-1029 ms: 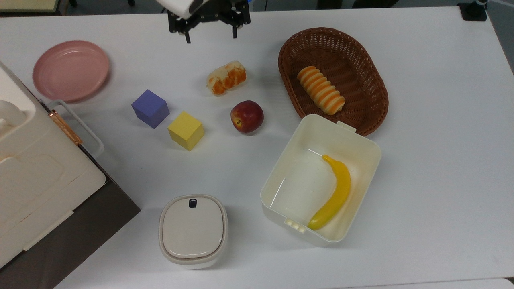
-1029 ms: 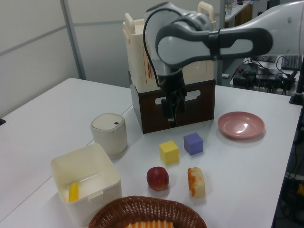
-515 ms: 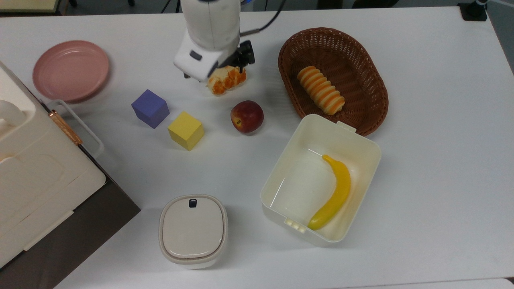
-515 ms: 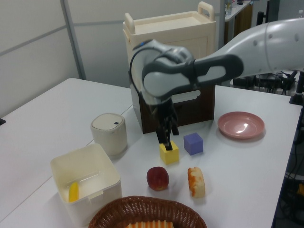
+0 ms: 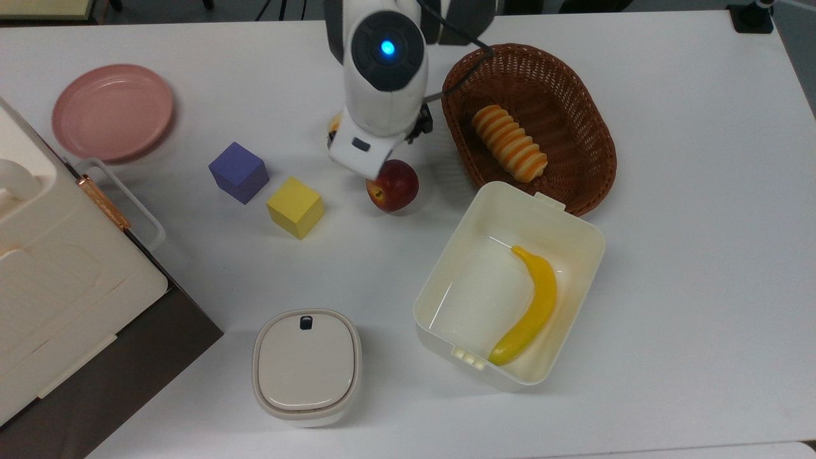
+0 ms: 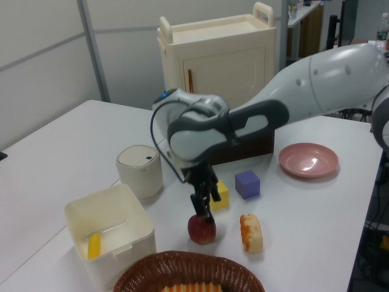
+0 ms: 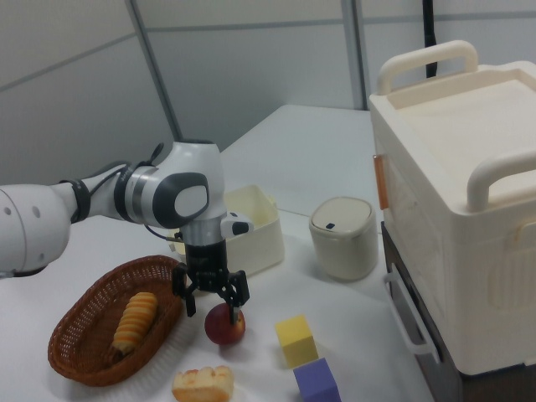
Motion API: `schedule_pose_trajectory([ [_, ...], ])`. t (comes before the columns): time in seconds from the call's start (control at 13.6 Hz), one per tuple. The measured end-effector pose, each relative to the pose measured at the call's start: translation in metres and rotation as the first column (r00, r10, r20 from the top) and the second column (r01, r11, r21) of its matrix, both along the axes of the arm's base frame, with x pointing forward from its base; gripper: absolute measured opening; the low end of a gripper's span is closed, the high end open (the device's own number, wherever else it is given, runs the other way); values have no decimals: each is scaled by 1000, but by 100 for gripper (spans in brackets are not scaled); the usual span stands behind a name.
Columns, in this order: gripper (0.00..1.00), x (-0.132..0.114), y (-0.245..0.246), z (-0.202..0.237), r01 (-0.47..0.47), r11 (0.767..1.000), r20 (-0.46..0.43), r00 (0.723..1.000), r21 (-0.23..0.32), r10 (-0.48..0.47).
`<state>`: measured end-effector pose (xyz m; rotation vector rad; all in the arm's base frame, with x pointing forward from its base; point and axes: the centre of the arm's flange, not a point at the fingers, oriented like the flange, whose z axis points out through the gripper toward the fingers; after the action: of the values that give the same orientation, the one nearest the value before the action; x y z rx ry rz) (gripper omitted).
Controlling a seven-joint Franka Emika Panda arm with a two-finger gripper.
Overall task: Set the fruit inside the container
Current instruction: 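Lower the open gripper over the red apple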
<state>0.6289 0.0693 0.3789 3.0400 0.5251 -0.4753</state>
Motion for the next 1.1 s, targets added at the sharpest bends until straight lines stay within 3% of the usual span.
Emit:
schedule_pose_trajectory([
  [0.37,100,12,19,-44,-30,1000,21,999,6,30],
  [0.59,100,16,21,-48,-30,1000,41,999,9,30],
  [0.74,96,17,19,-50,6,1000,51,999,-20,-5],
  [0.88,78,19,17,-50,22,997,70,997,-73,-17],
  [1.1,78,20,20,-47,27,995,83,996,-95,-19],
])
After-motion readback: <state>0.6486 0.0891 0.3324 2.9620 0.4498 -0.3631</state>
